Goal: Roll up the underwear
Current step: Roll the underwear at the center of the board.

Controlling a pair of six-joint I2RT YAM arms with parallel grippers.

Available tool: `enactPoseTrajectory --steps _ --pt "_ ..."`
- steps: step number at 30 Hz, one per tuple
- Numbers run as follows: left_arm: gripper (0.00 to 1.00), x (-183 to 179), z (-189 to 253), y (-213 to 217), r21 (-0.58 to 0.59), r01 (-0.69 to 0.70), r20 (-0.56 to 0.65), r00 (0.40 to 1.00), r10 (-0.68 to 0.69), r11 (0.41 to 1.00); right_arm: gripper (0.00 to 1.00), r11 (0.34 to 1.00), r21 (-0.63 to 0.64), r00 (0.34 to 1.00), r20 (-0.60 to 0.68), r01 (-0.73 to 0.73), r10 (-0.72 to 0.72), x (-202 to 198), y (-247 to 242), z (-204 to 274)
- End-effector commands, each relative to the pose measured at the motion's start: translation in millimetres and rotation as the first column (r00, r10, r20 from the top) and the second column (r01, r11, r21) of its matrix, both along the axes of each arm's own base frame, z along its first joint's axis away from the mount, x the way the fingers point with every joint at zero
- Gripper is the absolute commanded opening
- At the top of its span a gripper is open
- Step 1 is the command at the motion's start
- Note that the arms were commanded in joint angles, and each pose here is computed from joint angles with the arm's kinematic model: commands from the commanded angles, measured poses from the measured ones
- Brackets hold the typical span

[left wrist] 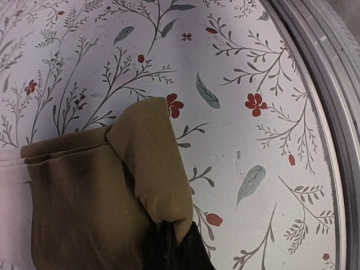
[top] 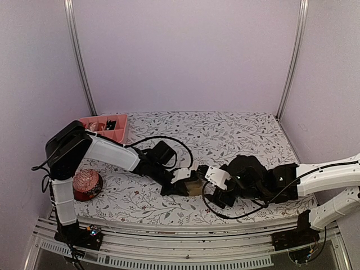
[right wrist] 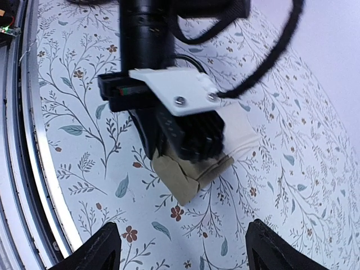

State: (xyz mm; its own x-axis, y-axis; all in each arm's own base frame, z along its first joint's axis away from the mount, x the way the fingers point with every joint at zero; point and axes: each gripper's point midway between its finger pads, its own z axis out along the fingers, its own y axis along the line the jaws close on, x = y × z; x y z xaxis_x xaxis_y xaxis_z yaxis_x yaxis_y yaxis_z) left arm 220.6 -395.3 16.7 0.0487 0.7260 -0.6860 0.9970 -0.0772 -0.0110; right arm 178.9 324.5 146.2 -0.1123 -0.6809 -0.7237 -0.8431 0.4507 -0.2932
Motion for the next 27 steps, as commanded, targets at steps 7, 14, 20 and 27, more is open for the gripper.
enactPoseTrajectory --steps 7,14,20,27 --pt "0.00 -15.2 -32.1 36.2 0.135 -0.008 -0.469 0.880 0.071 0.991 0.75 0.967 -0.237 0.951 0.269 -0.090 0.155 3.2 39.6 -31.4" --pt "0.00 -3.7 -40.7 38.2 0.164 -0.048 -0.510 0.851 0.127 0.985 0.66 0.908 -0.393 0.914 0.299 -0.144 0.274 21.8 57.4 -72.0" --pt "0.00 0.9 -45.8 39.5 0.180 -0.060 -0.541 0.827 0.150 0.982 0.61 0.901 -0.407 0.909 0.303 -0.150 0.288 33.7 55.9 -88.1" --pt "0.00 3.2 -49.3 40.8 0.181 -0.063 -0.579 0.800 0.158 0.981 0.53 0.900 -0.415 0.913 0.303 -0.134 0.275 42.1 52.0 -101.3"
